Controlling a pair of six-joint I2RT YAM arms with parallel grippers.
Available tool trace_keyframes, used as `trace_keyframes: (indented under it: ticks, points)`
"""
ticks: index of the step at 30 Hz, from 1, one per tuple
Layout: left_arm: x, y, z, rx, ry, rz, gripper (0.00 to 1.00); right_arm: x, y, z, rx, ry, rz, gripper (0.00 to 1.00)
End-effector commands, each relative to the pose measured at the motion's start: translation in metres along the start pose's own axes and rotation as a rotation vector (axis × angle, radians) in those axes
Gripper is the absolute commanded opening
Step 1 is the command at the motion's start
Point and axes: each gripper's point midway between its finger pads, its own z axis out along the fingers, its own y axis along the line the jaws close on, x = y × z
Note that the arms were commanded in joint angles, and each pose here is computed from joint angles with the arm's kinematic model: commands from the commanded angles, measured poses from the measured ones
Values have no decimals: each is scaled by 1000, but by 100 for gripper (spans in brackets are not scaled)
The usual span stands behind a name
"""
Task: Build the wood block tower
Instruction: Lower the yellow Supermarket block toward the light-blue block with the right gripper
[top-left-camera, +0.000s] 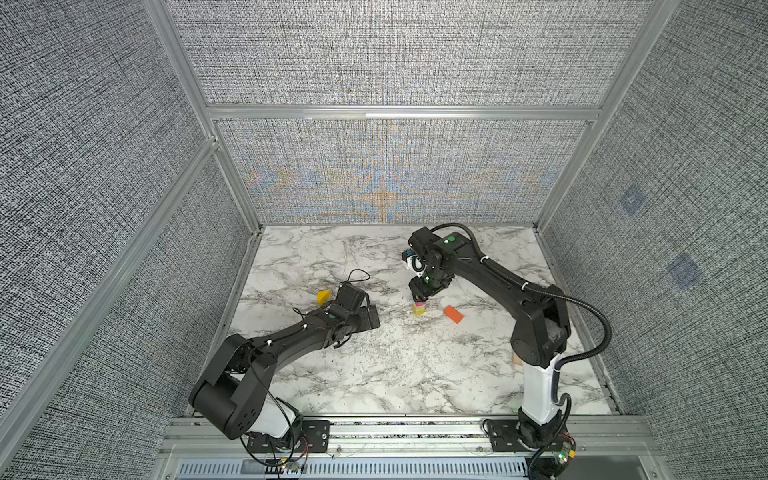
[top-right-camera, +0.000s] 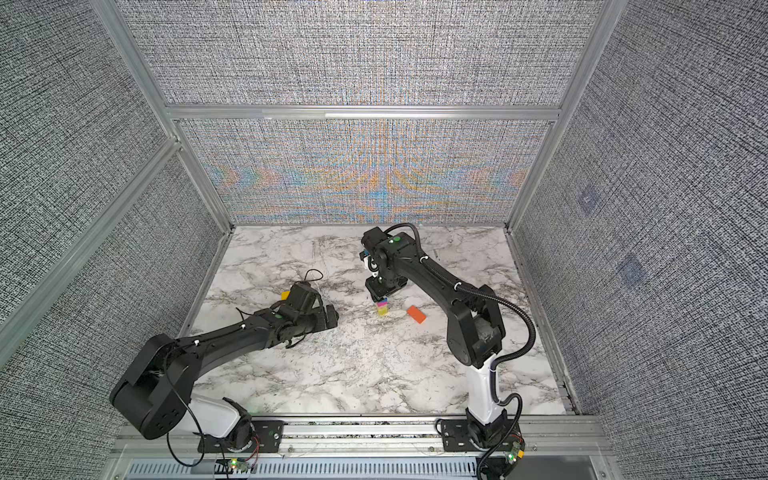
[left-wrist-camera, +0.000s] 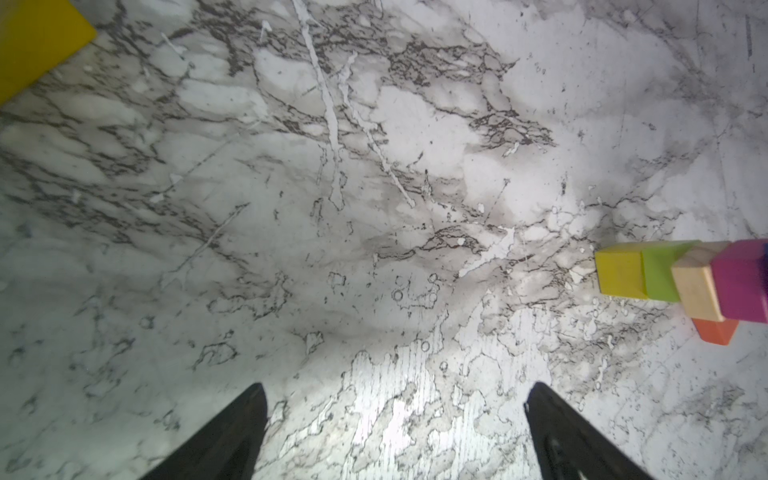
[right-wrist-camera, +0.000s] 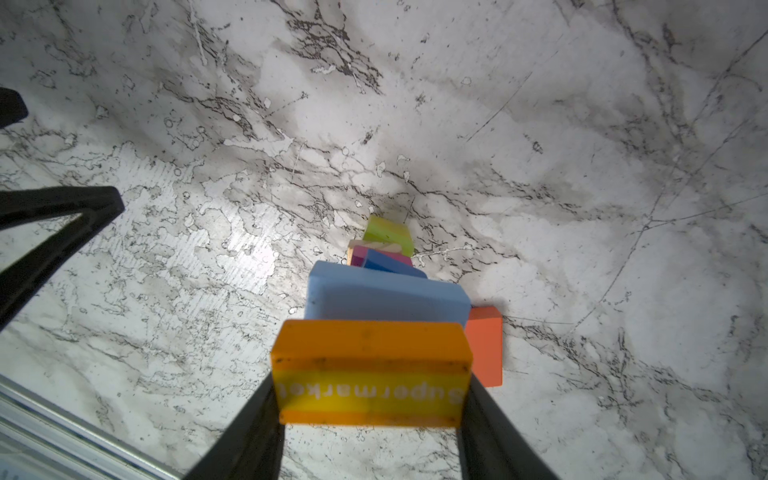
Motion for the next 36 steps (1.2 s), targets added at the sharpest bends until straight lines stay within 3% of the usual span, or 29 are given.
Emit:
trace_keyframes:
  ticks: [1,20,36]
  points:
    - [-4,-5,-1,18,-14,1,98,-1,0,-3,-1,-8,15,58]
    - [-2,-4,2,15,-8,0,98,1,1,2,-2,5,27,67]
    - [-2,-3,1,16,-7,-2,98,0,-3,-1,22,-5,38,68]
